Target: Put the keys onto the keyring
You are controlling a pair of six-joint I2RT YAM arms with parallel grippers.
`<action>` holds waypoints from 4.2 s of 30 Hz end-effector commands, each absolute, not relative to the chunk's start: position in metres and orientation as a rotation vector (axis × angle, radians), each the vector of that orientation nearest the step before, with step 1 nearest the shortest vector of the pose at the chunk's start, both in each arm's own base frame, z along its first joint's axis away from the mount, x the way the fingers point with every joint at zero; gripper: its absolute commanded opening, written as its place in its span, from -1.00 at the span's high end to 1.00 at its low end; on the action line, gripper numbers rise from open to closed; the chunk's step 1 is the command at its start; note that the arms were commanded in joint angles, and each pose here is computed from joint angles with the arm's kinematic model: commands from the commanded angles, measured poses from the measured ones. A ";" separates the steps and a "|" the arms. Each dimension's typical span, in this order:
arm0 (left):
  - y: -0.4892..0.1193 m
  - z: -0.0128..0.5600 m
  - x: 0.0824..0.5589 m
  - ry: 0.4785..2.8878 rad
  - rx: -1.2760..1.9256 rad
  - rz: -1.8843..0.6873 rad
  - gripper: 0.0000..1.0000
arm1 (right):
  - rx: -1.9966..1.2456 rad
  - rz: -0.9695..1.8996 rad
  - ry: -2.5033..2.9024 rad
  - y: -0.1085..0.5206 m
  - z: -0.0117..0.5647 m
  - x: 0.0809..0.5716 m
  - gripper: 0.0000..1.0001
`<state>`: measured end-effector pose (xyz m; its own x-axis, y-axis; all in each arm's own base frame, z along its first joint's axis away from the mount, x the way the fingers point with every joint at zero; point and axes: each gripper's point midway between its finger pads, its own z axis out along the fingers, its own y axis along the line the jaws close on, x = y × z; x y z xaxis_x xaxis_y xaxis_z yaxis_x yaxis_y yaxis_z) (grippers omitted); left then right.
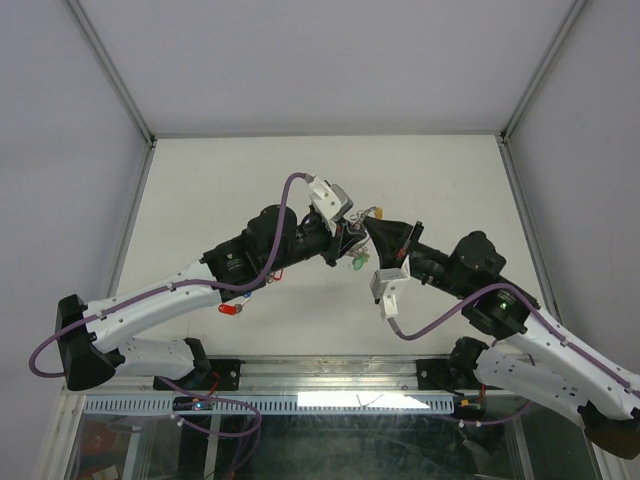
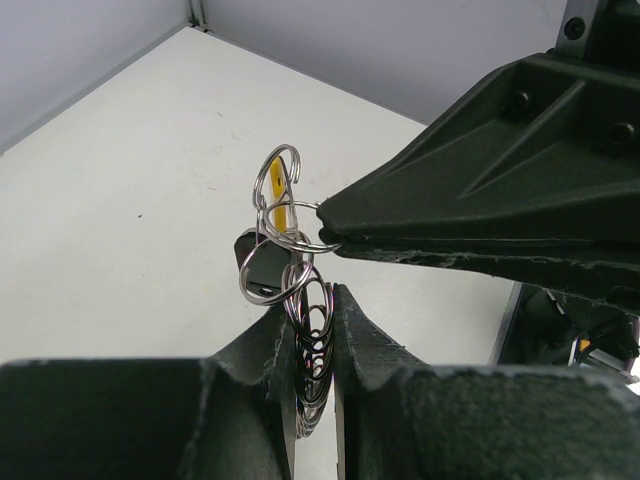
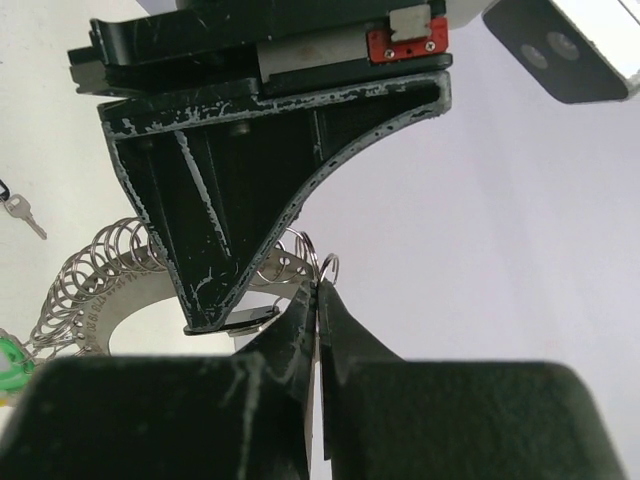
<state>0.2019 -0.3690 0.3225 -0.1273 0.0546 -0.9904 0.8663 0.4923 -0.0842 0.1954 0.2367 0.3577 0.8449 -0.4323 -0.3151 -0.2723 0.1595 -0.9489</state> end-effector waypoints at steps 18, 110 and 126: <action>-0.373 0.366 0.197 1.433 0.790 -0.916 1.00 | -0.985 0.177 0.856 0.225 0.385 0.202 1.00; -0.374 0.358 0.202 1.458 0.803 -0.874 1.00 | -1.019 0.260 0.880 0.237 0.371 0.197 0.41; -0.375 0.359 0.202 1.454 0.807 -0.880 1.00 | -0.971 0.244 0.895 0.227 0.377 0.199 0.85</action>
<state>0.2052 -0.3718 0.3108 -0.1395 0.0952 -0.9856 0.8628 0.5002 -0.0739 0.1989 0.2385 0.3478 0.6078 -0.2336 -0.7590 -0.5946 0.4996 -0.6300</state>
